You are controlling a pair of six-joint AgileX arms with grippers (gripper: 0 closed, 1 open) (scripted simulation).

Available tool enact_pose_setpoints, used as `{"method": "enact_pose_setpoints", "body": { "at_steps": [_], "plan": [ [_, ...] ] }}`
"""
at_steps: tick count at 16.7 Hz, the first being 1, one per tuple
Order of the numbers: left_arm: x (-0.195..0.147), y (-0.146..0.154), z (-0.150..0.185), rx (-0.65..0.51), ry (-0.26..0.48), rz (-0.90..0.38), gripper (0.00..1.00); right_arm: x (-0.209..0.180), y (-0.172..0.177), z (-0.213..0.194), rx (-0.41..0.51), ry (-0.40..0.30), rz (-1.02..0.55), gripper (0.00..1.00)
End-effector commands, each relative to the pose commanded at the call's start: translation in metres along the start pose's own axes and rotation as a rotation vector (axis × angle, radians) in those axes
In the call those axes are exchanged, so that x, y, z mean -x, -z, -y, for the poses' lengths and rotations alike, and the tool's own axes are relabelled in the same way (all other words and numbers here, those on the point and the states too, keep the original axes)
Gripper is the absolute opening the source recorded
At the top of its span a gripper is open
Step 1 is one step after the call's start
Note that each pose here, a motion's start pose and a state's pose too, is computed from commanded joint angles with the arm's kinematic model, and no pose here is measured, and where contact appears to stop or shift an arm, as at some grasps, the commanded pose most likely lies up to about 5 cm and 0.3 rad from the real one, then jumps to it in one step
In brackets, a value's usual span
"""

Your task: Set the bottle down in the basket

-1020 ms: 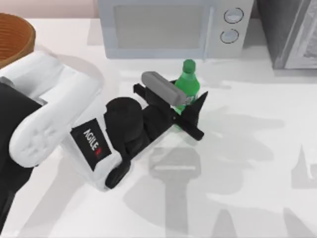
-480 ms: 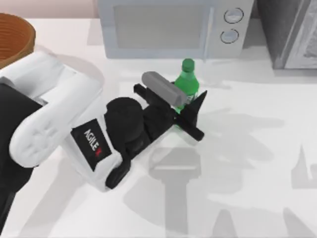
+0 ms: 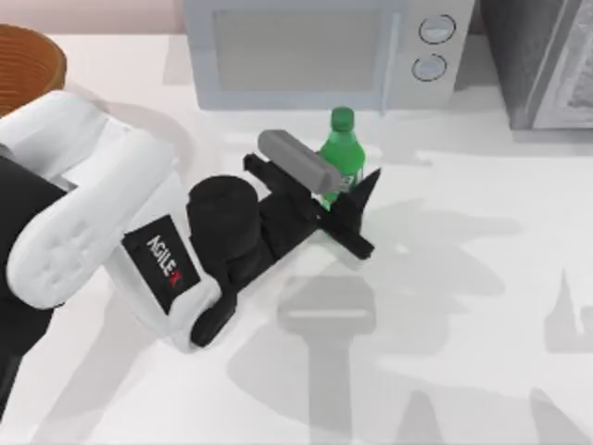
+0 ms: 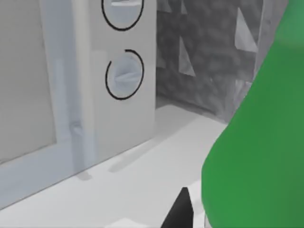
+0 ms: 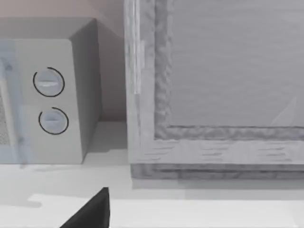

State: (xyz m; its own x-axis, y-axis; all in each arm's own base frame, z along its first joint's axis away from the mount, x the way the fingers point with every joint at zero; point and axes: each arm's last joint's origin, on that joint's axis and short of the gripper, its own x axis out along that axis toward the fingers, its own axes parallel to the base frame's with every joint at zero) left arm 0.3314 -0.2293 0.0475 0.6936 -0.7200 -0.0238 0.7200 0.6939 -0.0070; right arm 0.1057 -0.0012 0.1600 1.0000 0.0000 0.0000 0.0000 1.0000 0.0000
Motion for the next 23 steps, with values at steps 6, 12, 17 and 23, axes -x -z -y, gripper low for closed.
{"method": "enact_pose_setpoints", "body": {
  "at_steps": [6,12,17,23],
  "plan": [
    [0.035,-0.042,-0.112,0.019,0.008,-0.017,0.00,0.000,0.000,0.000,0.000,0.000,0.000,1.00],
    [0.085,-0.125,-0.201,-0.085,0.163,0.052,0.00,0.000,0.000,0.000,0.000,0.000,0.000,1.00],
    [0.144,-0.178,-0.269,-0.109,0.164,0.048,0.00,0.000,0.000,0.000,0.000,0.000,0.000,1.00],
    [0.270,-0.228,-0.350,-0.042,0.021,0.027,0.00,0.000,0.000,0.000,0.000,0.000,0.000,1.00]
  ]
}}
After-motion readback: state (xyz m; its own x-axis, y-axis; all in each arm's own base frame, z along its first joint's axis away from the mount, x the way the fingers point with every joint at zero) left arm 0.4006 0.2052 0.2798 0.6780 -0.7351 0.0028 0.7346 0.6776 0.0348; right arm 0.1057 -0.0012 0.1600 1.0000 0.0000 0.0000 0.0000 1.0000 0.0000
